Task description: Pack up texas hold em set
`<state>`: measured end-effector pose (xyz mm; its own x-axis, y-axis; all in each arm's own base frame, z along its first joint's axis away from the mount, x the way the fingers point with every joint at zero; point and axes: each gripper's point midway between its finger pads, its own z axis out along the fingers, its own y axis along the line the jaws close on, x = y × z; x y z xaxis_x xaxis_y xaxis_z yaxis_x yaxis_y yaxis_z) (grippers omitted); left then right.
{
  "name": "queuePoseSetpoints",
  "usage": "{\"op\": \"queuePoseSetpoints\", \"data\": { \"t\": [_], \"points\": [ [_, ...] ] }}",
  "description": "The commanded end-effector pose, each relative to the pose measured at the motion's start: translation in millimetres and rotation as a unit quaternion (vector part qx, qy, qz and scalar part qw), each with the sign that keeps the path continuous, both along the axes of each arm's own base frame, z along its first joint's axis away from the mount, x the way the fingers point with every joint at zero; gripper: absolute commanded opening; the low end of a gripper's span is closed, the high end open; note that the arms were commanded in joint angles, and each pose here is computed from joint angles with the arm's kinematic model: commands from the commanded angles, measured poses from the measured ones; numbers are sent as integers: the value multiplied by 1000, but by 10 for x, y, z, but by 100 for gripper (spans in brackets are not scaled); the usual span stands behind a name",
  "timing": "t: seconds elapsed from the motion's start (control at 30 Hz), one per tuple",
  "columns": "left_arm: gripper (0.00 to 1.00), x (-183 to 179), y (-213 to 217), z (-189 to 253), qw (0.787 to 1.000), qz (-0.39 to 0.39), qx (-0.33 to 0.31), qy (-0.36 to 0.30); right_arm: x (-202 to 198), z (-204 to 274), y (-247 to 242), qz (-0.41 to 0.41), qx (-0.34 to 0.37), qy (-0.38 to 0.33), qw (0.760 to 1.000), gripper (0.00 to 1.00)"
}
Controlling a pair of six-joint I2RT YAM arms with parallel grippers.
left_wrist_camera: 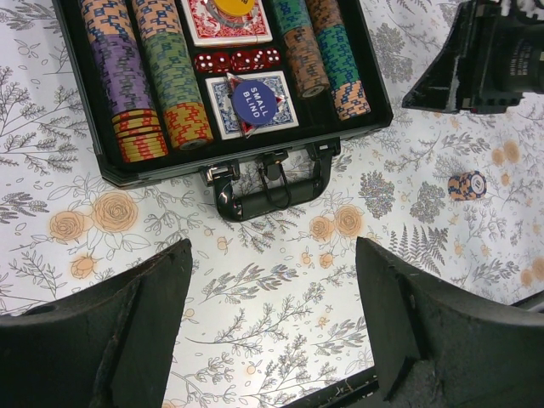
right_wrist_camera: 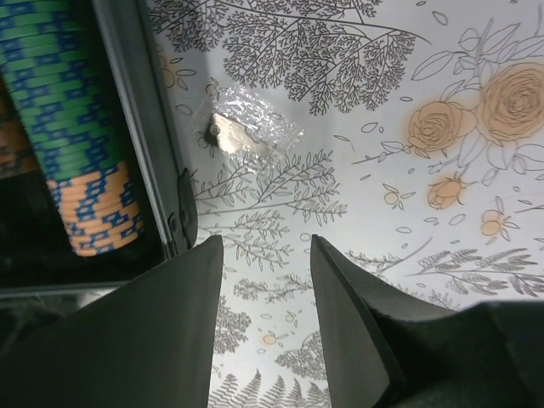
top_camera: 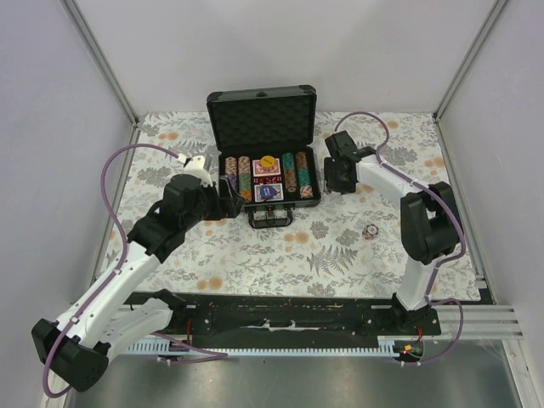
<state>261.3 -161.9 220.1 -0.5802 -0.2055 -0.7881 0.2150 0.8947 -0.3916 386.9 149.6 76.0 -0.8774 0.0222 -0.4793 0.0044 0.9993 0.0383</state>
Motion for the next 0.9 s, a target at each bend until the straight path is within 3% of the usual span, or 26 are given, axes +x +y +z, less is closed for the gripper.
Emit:
{"op": "queuePoseSetpoints", "data": {
  "t": [0.0, 0.57, 0.87],
  "points": [
    [84, 52, -2, 183, 1000, 6, -14, -24, 271, -15, 81, -39, 47, -12, 998, 52],
    [84, 51, 22, 182, 1000, 7, -6, -25, 654, -438, 63, -122, 59, 3, 991, 50],
    [84, 52, 29, 171, 1000, 8, -4, -24, 629, -536, -71, -152, 32, 6, 988, 32]
  ]
}}
